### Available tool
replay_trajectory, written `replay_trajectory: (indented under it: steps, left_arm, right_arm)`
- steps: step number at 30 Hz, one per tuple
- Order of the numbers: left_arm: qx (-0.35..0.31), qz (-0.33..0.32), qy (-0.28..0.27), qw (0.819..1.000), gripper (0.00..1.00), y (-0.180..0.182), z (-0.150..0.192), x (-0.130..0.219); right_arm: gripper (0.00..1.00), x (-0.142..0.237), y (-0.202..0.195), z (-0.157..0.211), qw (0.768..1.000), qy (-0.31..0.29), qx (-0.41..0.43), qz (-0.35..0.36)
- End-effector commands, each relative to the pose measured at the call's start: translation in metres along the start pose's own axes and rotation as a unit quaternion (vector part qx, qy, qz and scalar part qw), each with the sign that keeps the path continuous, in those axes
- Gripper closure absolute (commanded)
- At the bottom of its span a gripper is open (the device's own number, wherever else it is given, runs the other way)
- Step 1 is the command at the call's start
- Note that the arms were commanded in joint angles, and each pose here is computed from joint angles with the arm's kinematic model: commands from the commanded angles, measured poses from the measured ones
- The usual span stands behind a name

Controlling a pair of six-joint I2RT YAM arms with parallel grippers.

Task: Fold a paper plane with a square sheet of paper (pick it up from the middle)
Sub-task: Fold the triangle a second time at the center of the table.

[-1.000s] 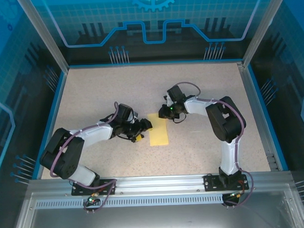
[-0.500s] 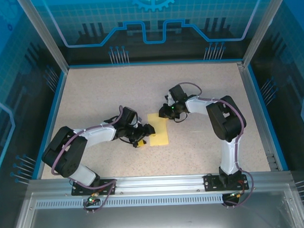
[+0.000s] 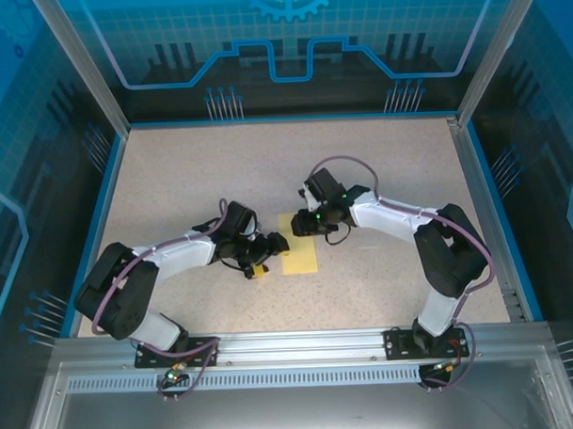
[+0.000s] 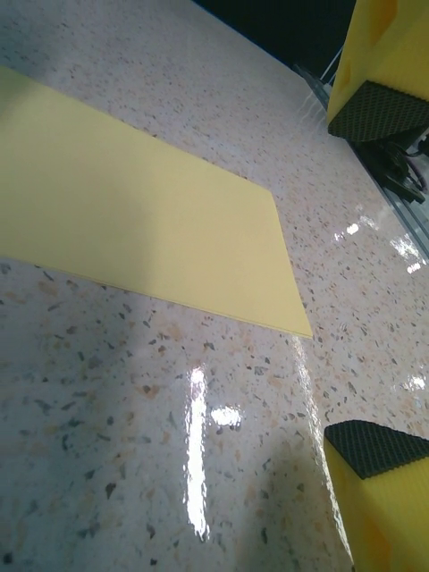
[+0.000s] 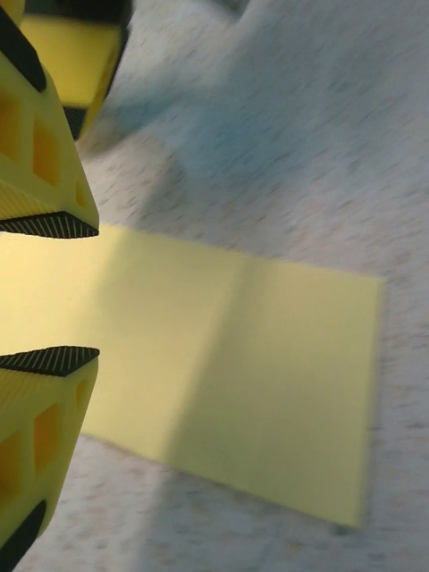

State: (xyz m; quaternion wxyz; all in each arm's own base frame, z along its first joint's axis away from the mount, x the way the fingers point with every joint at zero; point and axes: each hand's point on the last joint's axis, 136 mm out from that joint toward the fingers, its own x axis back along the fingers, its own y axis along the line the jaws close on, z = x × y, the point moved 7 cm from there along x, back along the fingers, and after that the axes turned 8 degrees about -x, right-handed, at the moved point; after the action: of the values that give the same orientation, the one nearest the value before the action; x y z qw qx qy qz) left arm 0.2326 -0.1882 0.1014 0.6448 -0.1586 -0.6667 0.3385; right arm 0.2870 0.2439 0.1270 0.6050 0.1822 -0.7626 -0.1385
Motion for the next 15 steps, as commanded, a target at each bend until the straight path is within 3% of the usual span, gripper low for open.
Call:
replay_trajectory:
  steps: [1,10,15]
  left_arm:
    - [0.008,-0.001,0.001,1.0,0.16,0.005,0.003,0.003]
    - [0.005,0.032,0.028,0.999,0.21,-0.001,0.004,-0.005]
    - [0.004,0.032,0.041,0.999,0.21,-0.001,0.007,-0.011]
  right_arm:
    - [0.63,-0.001,-0.02,0.024,0.998,0.035,-0.027,0.047]
    - [0.76,-0.027,-0.025,0.041,0.994,0.092,-0.055,-0.003]
    - [0.76,-0.032,-0.04,0.047,0.992,0.095,-0.073,0.027]
